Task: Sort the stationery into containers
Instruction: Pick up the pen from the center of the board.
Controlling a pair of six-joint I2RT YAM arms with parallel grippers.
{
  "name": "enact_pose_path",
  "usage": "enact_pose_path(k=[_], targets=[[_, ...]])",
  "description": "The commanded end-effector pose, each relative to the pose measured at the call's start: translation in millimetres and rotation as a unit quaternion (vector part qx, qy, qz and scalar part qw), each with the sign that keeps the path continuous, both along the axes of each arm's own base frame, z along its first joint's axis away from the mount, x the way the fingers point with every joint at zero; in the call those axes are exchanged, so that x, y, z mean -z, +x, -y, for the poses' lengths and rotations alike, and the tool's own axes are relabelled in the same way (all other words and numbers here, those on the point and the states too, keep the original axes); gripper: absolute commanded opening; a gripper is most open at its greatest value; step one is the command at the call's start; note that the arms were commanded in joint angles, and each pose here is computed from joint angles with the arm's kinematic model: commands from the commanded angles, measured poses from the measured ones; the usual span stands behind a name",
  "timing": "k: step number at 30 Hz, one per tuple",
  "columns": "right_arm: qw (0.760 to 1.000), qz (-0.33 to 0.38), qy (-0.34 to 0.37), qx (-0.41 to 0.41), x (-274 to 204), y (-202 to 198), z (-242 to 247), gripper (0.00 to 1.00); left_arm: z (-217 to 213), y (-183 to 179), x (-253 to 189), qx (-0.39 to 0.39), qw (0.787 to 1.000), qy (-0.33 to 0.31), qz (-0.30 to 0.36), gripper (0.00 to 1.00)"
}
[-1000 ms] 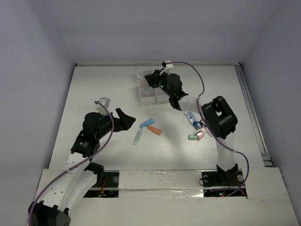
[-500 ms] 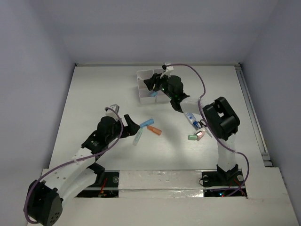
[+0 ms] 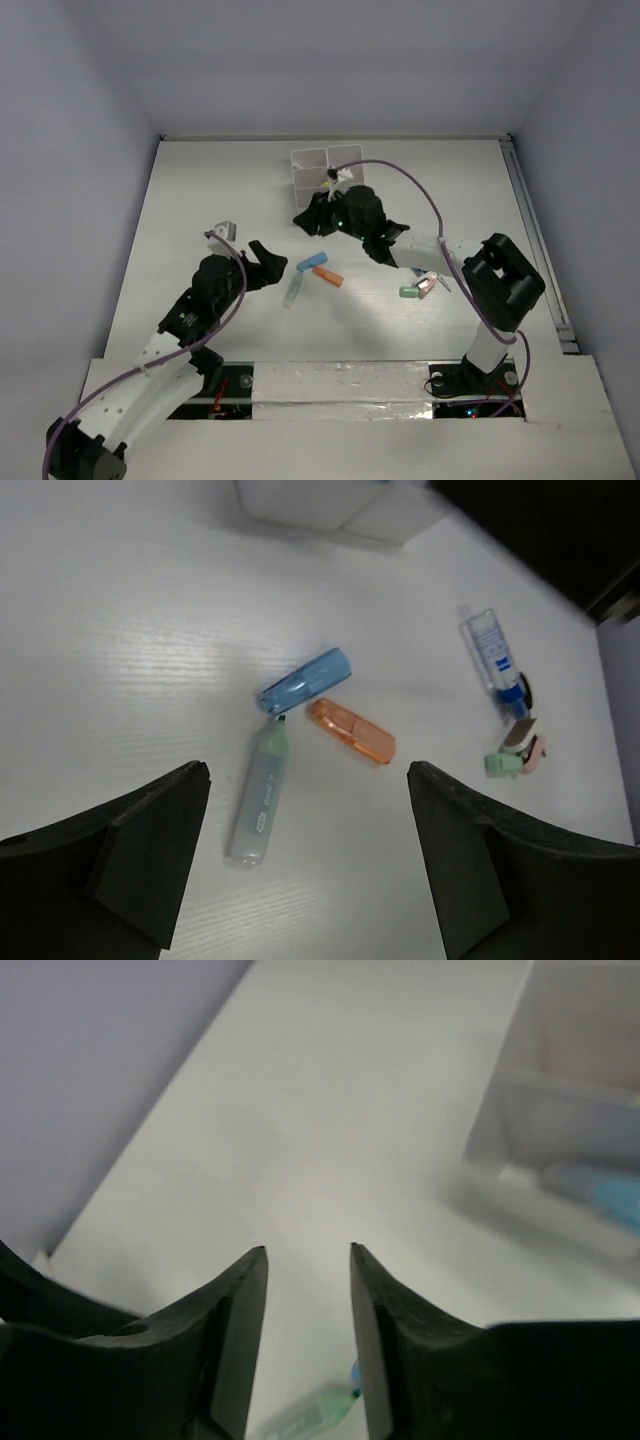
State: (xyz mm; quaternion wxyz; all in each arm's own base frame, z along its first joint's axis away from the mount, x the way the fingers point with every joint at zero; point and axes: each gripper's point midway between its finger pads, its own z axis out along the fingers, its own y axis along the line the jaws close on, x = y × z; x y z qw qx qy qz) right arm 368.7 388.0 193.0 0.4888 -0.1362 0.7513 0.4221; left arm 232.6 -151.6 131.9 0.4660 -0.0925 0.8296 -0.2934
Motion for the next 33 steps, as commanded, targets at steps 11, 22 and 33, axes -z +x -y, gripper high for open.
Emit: enact_pose_path(k=[11,22,33], targets=[[0.974,-0.148,-0.161,-0.058,110,-118,-8,0.59,-29,-13,-129,-0.034,0.988,-0.031,0.15,0.86],[0.956,-0.181,-0.218,-0.072,135,-137,-38,0.64,-26,-20,-138,-0.019,0.985,-0.045,0.167,0.86],[0.932,-0.154,-0.329,-0.004,167,-125,-41,0.57,-28,-30,-164,-0.006,0.976,-0.057,0.209,0.85]])
